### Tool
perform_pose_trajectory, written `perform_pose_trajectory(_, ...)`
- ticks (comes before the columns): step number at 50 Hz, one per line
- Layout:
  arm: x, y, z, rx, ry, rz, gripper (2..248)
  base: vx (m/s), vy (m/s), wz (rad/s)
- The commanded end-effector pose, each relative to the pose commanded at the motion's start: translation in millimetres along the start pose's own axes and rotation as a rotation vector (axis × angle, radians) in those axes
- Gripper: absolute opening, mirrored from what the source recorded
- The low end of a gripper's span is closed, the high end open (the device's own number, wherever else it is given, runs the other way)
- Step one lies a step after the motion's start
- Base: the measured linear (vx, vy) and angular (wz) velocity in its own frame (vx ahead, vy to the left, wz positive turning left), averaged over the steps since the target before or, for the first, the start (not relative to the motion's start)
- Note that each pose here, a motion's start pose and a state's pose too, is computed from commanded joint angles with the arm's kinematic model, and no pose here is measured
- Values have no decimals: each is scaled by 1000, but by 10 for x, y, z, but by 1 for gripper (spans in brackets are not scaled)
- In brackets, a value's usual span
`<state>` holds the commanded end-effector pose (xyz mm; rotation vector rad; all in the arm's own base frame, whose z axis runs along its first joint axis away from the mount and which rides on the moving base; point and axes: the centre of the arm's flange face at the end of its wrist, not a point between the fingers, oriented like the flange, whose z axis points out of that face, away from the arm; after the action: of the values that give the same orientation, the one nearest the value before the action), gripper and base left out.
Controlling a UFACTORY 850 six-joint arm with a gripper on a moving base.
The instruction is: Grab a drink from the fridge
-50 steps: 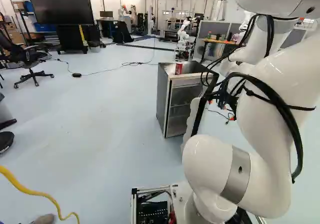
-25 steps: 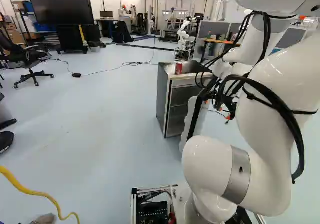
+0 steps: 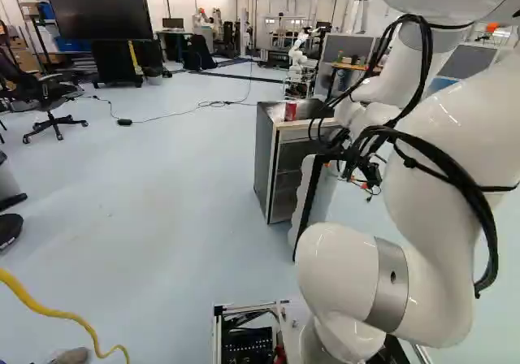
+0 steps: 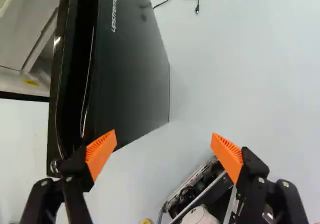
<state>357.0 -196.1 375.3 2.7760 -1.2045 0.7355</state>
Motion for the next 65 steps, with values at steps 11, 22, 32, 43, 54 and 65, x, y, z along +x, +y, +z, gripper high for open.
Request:
perform_pose_trajectory(11,-42,-153,-5,13,22,-56,247,0,0,0)
perform_pose_trajectory(22,-61,-330,3,30,46,-115,247,0,0,0)
perform_pose_trajectory(32,-61,-504,20,47,68,-167,247,0,0,0)
perform_pose_trajectory(43,-58,-699,41,67,94,-223,247,0,0,0)
perform_pose_trajectory(54,-54,-893,61,88,121,-276,247,0,0,0)
perform_pose_trajectory(65,-47,-1011,100,99,144,-314,247,0,0,0)
